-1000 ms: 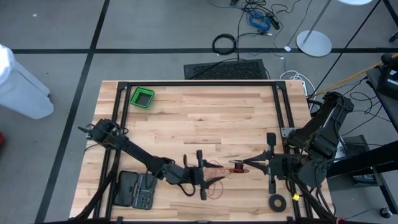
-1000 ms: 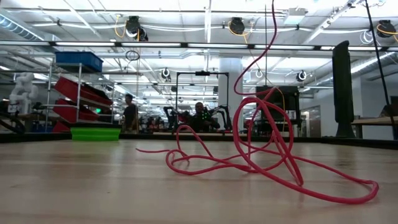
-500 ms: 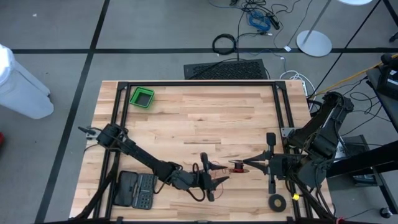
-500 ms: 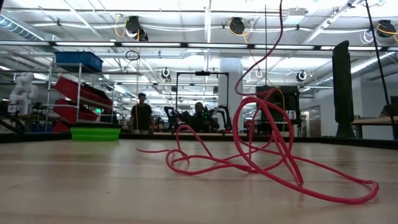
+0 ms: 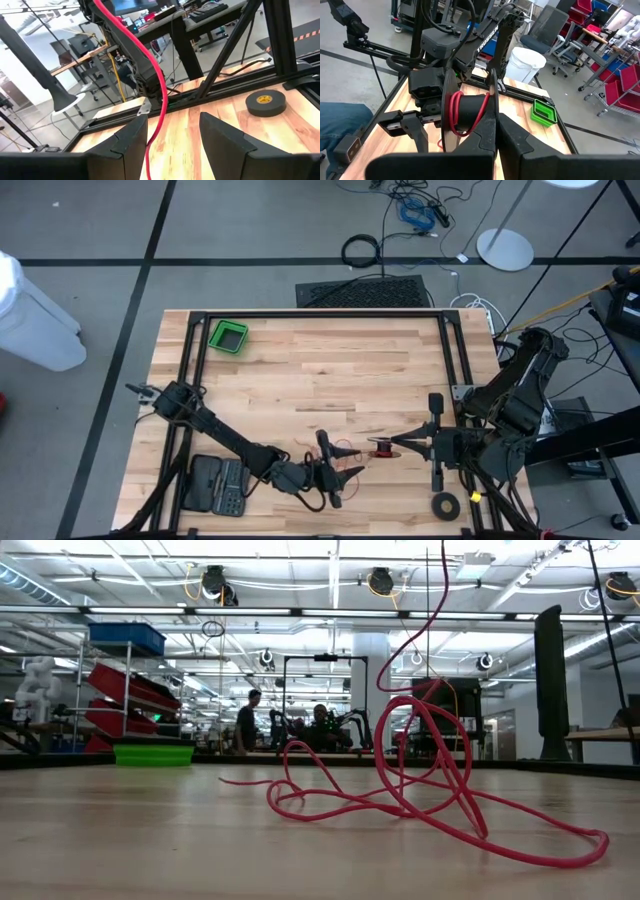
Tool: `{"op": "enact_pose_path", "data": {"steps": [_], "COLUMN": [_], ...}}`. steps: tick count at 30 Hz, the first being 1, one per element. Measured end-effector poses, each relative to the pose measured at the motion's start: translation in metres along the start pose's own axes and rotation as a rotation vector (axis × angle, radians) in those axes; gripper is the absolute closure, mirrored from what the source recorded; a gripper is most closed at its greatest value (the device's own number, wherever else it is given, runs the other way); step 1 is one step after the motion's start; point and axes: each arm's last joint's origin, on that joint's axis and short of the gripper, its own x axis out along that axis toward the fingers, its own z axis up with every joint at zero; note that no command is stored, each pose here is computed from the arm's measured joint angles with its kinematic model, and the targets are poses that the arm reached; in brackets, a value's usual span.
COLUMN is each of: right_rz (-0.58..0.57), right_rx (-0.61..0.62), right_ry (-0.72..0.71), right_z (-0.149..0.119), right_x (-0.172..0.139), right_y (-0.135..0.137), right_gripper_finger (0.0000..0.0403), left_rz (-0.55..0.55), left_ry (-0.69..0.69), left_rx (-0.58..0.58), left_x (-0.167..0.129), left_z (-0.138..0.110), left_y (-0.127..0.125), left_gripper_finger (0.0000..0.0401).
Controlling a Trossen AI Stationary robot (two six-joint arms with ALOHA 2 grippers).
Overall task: Coil cords
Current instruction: Coil the red wire into the spool
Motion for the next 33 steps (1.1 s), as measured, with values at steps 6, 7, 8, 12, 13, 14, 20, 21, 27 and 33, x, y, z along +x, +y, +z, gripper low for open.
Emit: {"op": "enact_pose_path", "data": {"steps": [6,7,8,12,13,14,20,21,27,33], "right_rz": [0.0,0.0,0.0,0.0,0.0,0.0,0.0,0.0,0.0,0.001], "right_rx": [0.0,0.0,-0.001,-0.001,-0.001,-0.001,-0.001,-0.001,-0.001,-0.001], "right_ry": [0.0,0.0,0.001,0.001,0.001,0.001,0.001,0.001,0.001,0.001], "right_z": [0.0,0.0,-0.0001,-0.0001,-0.0001,-0.0001,-0.0001,-0.0001,-0.0001,-0.0001], "right_x": [0.0,0.0,0.0,0.0,0.0,0.0,0.0,0.0,0.0,-0.0001], "right_y": [0.0,0.0,0.0,0.0,0.0,0.0,0.0,0.0,0.0,0.0001], "right_gripper_finger": [0.0403,0.0403,0.0403,0.0403,0.0403,0.0403,0.0403,0.0403,0.0403,0.0403], "left_rz": [-0.001,-0.001,-0.002,-0.008,-0.01,-0.01,0.028,0.03,0.031,0.029], "left_ry": [0.0,0.0,-0.001,-0.003,-0.004,-0.004,0.012,0.013,0.014,0.012], "left_rx": [-0.002,-0.002,-0.002,-0.002,-0.001,-0.001,0.006,0.008,0.008,0.008], "left_x": [-0.0005,-0.0007,-0.001,-0.0028,-0.0035,-0.004,-0.0074,-0.008,-0.0081,-0.009], "left_z": [0.0002,0.0002,0.0003,0.0011,0.0014,0.0015,0.0023,0.0025,0.0026,0.0033], "left_y": [-0.0005,-0.0007,-0.001,-0.003,-0.0036,-0.0041,-0.006,-0.0065,-0.0066,-0.0071], "left_gripper_finger": [0.023,0.0237,0.0244,0.0269,0.0273,0.0276,0.0283,0.0283,0.0283,0.0283]}}
